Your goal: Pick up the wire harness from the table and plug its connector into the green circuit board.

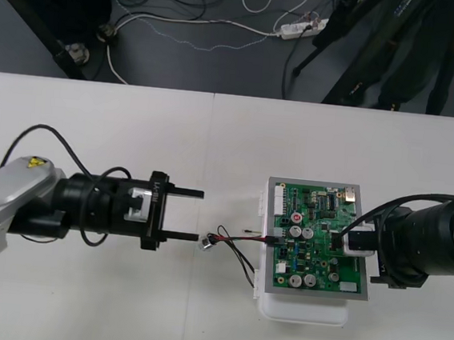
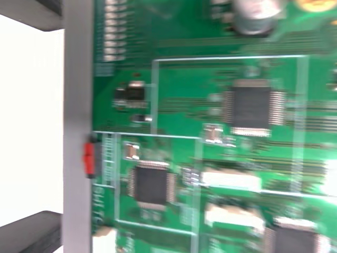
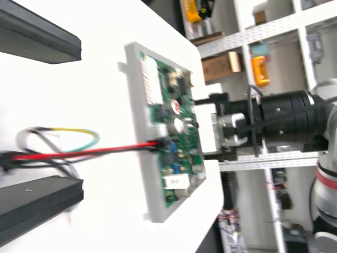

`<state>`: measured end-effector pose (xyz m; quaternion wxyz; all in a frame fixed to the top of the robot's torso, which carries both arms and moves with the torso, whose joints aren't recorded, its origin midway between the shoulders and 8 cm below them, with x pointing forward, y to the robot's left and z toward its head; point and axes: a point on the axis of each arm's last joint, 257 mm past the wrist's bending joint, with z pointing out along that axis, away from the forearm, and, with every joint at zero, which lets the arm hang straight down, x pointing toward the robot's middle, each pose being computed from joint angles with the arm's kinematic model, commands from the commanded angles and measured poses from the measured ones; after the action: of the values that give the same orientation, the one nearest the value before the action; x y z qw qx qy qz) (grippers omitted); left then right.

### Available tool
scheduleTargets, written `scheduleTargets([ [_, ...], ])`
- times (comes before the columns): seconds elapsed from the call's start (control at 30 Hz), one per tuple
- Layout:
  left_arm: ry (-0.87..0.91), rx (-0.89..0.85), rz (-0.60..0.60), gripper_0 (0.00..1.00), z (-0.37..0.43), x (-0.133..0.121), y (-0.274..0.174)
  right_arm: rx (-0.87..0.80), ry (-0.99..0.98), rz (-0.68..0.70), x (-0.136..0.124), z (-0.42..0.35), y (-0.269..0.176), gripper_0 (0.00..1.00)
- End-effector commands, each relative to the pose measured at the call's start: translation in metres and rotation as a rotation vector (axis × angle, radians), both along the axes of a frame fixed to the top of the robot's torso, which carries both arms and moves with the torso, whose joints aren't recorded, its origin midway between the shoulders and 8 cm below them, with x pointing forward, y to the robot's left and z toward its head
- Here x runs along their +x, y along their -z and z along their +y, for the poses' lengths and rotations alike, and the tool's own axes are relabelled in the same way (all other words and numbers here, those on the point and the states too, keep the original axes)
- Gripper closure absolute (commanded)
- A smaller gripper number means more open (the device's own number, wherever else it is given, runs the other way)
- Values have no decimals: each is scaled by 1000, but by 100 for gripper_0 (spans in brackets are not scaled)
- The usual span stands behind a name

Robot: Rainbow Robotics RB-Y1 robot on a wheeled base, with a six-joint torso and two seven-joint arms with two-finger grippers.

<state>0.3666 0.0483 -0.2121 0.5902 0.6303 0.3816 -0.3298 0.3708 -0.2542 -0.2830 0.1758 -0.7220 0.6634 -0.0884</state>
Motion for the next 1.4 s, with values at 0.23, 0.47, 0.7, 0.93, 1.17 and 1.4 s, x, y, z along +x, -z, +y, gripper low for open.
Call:
scheduleTargets([
  [0.23,-139,161,-39,32,76,29,-76,15,-66,-33,18,-28,-49,0],
  [0.47,-196,227,-114,31,92,36,-133,99,-102,-63,24,-19,-88,0],
  [0.7,-237,282,-126,30,99,35,-183,226,-115,-58,30,-7,-130,0],
  [0.93,-260,310,-89,31,104,37,-211,494,-101,64,20,22,-174,0],
  [1.17,-269,317,-116,31,103,39,-238,657,-76,139,2,47,-211,0],
  [1.4,-284,312,-103,30,109,39,-248,734,-76,146,-20,67,-250,0],
])
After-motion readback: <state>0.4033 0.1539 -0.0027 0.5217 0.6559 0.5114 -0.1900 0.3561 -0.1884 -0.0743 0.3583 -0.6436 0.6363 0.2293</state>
